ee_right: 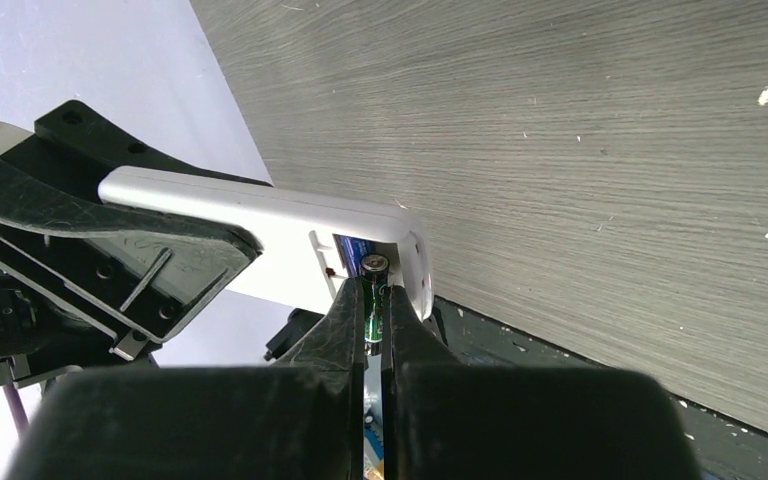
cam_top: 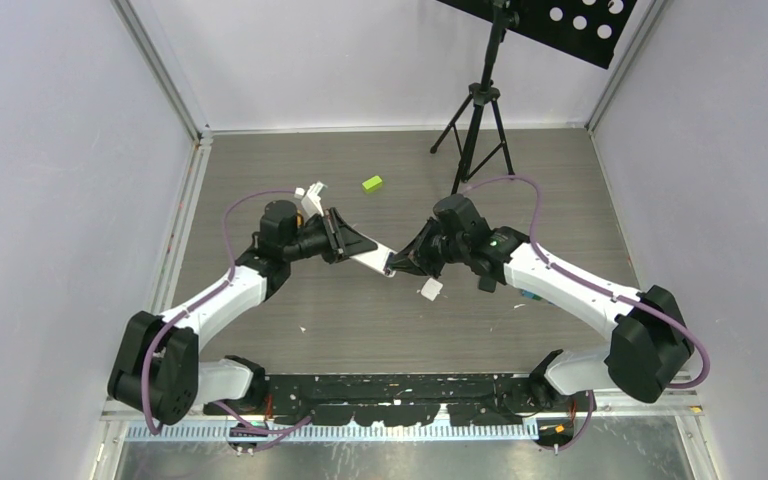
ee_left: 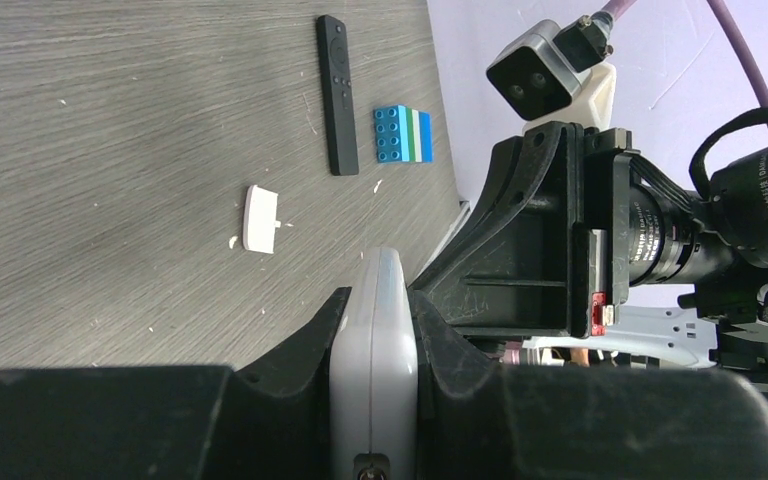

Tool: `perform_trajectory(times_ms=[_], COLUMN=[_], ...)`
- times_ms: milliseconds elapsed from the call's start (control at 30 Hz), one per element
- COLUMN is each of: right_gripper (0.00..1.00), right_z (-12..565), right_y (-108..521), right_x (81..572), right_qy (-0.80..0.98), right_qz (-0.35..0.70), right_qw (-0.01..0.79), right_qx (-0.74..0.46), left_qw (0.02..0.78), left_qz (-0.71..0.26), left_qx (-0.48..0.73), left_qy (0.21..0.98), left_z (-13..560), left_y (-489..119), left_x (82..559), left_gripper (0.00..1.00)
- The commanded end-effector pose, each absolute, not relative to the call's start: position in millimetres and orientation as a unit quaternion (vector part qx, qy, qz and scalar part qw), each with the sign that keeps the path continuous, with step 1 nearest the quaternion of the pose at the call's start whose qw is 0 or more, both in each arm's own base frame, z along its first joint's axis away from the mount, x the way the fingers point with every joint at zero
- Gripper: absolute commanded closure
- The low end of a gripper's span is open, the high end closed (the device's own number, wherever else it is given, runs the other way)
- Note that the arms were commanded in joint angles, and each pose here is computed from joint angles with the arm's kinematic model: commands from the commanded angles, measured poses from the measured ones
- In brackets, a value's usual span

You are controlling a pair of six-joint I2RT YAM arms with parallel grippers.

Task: Load the batteries into the remote control
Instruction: Load the battery into the remote control.

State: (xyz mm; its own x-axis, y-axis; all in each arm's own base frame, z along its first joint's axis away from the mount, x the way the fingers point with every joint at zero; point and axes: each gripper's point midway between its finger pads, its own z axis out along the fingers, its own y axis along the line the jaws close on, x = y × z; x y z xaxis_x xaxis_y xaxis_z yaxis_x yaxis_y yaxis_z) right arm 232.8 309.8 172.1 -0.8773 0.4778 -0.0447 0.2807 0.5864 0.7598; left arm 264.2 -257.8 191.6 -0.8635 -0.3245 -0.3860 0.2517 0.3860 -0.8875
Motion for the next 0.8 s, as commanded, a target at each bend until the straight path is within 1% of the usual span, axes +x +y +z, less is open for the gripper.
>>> perform_trajectory(times_ms=[0, 100, 233, 300, 567, 767], right_gripper=[0.98, 0.91, 0.77, 0.73, 0.69, 0.64], right_z=[176.6, 172.8, 169.1, 168.5, 168.8, 172.6], right_y=[316.3, 315.2, 313.4, 310.4, 310.6, 309.5], right_x=[231.2, 229.6, 229.8, 231.9, 233.9, 232.9], right_qy=[0.880, 0.882, 0.884, 0.883, 0.884, 0.881], right_qz=[0.408, 0.403, 0.395, 0.392, 0.391, 0.395], right_qw=[0.116, 0.111, 0.111, 0.121, 0.126, 0.127], right_qx=[0.215, 0.218, 0.222, 0.226, 0.225, 0.226], left_qw=[0.293, 0.293, 0.287, 0.283, 0.265, 0.269], left_qz=[-0.591, -0.593, -0.597, -0.598, -0.590, -0.579], left_qx=[0.025, 0.036, 0.050, 0.053, 0.039, 0.031], left_qy=[0.751, 0.749, 0.747, 0.748, 0.762, 0.769], left_z=[225.8, 227.0, 231.0, 231.6, 221.1, 215.2], left_y=[-265.3, -265.7, -267.5, -268.3, -266.6, -264.7], left_x=[264.9, 261.8, 258.9, 258.5, 263.7, 268.9], left_gripper=[1.00, 1.00, 1.00, 1.00, 1.00, 1.00])
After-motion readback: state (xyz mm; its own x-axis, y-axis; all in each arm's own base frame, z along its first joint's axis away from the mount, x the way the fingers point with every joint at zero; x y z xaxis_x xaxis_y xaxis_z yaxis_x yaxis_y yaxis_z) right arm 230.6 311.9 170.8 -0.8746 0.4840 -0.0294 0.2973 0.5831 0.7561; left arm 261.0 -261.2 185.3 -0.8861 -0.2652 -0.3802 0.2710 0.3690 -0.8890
